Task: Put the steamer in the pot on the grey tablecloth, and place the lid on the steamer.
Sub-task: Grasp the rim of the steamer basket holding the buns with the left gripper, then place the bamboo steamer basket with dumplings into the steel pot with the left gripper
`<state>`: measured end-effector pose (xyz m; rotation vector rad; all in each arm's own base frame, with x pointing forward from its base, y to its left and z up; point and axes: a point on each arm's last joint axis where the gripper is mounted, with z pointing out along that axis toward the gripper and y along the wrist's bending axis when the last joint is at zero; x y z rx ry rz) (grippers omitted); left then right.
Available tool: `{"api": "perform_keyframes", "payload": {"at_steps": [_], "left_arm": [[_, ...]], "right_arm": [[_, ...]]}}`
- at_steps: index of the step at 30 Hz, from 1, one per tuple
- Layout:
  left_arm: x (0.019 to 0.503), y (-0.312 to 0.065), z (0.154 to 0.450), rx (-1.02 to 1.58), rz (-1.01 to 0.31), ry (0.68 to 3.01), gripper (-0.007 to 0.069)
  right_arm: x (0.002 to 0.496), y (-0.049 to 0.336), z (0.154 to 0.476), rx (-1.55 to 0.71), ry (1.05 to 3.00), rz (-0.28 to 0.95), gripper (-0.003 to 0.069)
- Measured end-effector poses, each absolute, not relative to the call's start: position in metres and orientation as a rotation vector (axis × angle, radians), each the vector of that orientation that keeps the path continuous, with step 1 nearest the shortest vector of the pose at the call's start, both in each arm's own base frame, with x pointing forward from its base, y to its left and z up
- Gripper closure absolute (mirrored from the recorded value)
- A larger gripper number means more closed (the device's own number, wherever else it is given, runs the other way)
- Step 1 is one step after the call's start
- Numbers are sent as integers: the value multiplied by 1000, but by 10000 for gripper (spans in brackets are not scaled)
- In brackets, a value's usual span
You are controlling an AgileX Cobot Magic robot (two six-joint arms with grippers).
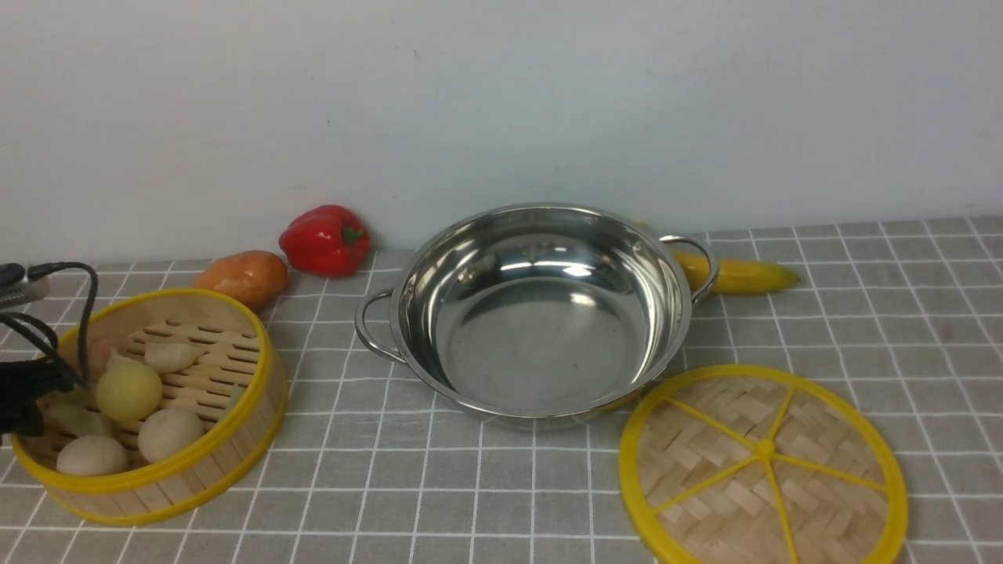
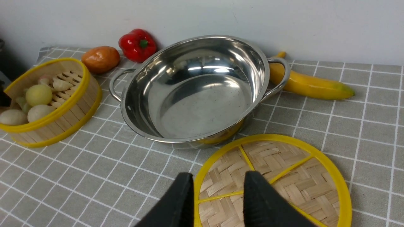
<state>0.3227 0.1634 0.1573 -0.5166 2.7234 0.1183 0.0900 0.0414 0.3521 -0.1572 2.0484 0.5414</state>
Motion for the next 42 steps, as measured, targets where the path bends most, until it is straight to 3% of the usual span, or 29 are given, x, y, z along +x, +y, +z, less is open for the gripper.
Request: {"api": "perform_keyframes", "payload": {"at_steps": [3,4,7,9,14,17,18,22,27,30,34,38,42], "left_arm": [[325,165,149,-521,116,2729,407],[326,165,145,-544,106,2728,491],[329,165,149,-564,99,2713,595],[329,166,153,-554,99,2725,595],[335,171,195,-489,143,2725,593],[342,173,244,-453,161,2667,593],[344,172,268,-438,140,2640,593],[352,159,302,-356,20,2614,593],[378,96,323,-75,-136,2578,593],[399,24,323,146,-220,2548,593],[428,-72,300,346,-293,2534,593],[448,-116,276,420,-279,2552,593],[464,-134,258,435,-247,2566,593]], "right_arm": [[90,42,353,-153,2046,558,417],[90,43,353,-149,2043,571,417],[89,44,353,-142,2041,593,417],[89,44,354,-139,2039,603,417],[89,46,354,-133,2036,627,417],[89,46,354,-133,2037,627,417],[89,46,354,-133,2037,627,417],[89,46,354,-134,2038,628,417],[89,46,354,-133,2038,634,417],[89,46,354,-131,2038,637,417],[88,46,354,-133,2042,643,417],[87,47,353,-139,2054,648,417],[87,47,352,-145,2065,653,417]]}}
